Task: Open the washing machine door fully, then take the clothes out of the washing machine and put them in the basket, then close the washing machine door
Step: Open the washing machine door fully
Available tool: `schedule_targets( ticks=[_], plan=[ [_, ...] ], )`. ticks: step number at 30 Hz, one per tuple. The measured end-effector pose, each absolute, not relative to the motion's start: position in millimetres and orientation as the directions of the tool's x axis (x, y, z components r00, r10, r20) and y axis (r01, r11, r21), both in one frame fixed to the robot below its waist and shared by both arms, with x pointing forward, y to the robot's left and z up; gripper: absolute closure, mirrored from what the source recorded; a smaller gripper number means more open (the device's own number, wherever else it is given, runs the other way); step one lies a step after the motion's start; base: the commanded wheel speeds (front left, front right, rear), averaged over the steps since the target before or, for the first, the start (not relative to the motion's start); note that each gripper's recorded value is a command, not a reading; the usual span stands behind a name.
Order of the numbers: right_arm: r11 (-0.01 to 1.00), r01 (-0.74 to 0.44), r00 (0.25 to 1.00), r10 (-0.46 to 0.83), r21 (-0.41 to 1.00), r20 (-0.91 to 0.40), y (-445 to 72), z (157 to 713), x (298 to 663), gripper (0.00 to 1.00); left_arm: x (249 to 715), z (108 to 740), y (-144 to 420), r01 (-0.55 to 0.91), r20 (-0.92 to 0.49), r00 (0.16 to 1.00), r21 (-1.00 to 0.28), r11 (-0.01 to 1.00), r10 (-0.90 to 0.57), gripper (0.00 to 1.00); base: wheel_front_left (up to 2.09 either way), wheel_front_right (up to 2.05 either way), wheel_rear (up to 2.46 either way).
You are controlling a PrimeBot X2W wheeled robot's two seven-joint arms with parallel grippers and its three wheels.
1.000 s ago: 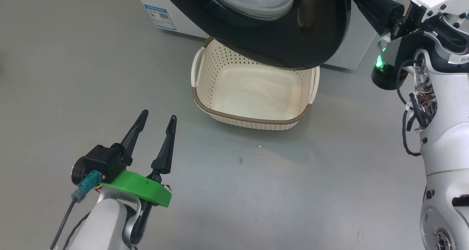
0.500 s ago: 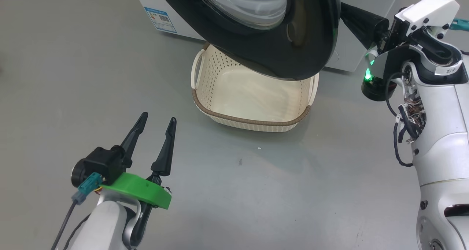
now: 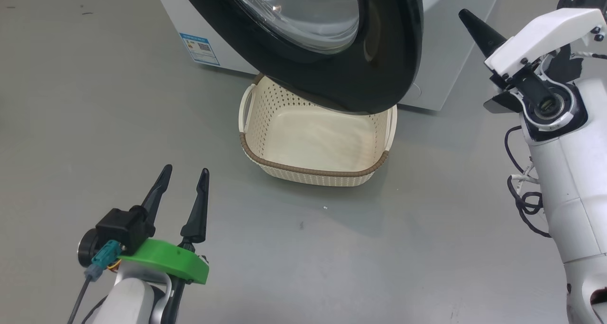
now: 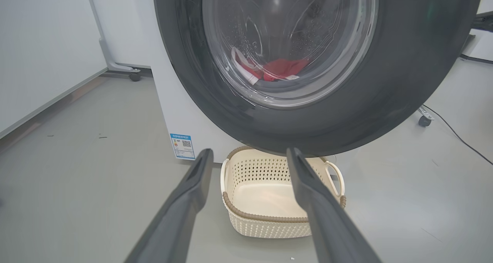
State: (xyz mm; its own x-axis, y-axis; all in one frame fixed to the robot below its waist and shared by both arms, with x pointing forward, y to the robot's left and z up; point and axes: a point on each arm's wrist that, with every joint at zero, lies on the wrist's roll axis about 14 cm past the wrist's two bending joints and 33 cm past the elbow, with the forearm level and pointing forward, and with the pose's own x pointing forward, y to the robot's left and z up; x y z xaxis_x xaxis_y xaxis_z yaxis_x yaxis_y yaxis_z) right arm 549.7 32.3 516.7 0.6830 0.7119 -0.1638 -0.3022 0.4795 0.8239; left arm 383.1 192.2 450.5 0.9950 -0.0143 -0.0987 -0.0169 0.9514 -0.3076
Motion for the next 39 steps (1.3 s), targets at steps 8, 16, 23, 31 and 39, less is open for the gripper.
schedule_targets(
  ticks=[8,16,23,31,39],
  plan=[
    [0.634,-0.44,0.746,0.653,0.637,-0.134,14.7,523.6,535.8,1.0,382.8,456.2,188.1,-0.003,-0.078,0.997,-0.319,0.948,-0.024,0.0,0.0,0.0,0.0],
    [0.726,-0.477,0.793,0.598,0.495,-0.113,-5.0,509.3,500.1,1.0,385.0,470.4,188.2,0.023,-0.033,0.999,-0.294,0.956,-0.034,0.0,0.0,0.0,0.0],
    [0.75,-0.452,0.824,0.558,0.482,-0.095,-19.2,493.4,461.7,1.0,384.5,481.0,191.2,0.037,0.0,0.999,-0.269,0.962,-0.039,0.0,0.0,0.0,0.0],
    [0.83,-0.376,0.895,0.44,0.412,-0.07,-56.4,484.8,441.2,1.0,385.6,483.8,177.2,0.077,0.013,0.997,-0.274,0.959,-0.077,0.0,0.0,0.0,0.0],
    [0.878,-0.344,0.926,0.376,0.333,-0.036,-75.8,485.3,433.7,0.0,385.6,482.5,164.8,0.099,0.012,0.995,-0.293,0.951,-0.1,0.0,0.0,0.0,0.0]
  ],
)
